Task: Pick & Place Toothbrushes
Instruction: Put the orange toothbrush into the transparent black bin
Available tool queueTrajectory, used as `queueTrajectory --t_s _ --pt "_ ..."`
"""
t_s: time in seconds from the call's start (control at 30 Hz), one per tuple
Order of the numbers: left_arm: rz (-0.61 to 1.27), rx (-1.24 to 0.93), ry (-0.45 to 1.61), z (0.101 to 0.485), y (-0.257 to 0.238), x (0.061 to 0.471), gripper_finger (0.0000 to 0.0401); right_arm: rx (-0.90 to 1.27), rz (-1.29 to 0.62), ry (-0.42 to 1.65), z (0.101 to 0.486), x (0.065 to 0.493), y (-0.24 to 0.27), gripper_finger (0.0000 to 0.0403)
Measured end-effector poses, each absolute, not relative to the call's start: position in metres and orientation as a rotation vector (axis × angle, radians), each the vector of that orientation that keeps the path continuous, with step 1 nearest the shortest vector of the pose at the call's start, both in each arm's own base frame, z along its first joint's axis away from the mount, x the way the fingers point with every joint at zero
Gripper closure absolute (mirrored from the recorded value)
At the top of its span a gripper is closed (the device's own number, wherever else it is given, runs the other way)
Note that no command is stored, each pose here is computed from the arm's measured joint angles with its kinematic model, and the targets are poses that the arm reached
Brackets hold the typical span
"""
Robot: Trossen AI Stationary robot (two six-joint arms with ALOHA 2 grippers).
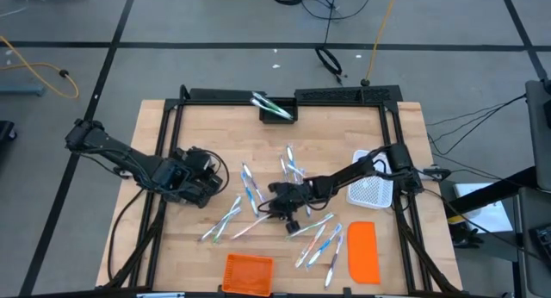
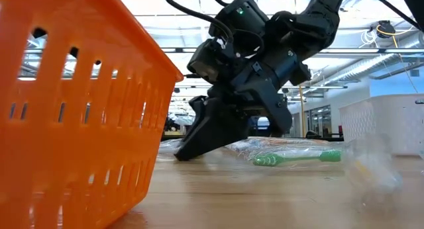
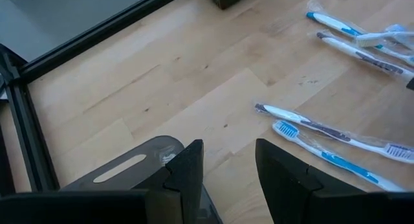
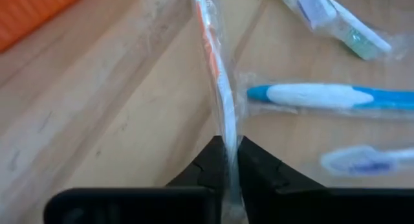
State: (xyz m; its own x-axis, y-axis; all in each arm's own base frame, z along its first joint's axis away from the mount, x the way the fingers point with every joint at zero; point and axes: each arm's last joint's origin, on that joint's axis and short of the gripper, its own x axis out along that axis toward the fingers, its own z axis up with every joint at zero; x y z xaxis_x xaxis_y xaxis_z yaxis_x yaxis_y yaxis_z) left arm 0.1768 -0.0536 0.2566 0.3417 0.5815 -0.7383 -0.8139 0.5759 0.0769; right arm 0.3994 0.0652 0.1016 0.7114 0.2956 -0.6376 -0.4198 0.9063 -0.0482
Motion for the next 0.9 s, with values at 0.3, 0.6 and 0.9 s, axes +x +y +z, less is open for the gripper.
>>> queueTrajectory --t_s 0.3,0.6,0.9 --pt "0.921 -0.342 0.794 0.257 -0.054 0.178 0.0258 -0.210 0.389 0.611 0.150 0.391 0.062 0.0388" --pt "0.885 -0.340 0.774 0.258 -0.056 0.183 0.0258 -0.224 0.260 0.515 0.204 0.375 0.040 0.0388" --pt "0.870 -0.311 0.747 0.259 -0.056 0.185 0.0258 -0.217 0.103 0.400 0.257 0.349 0.004 0.0388"
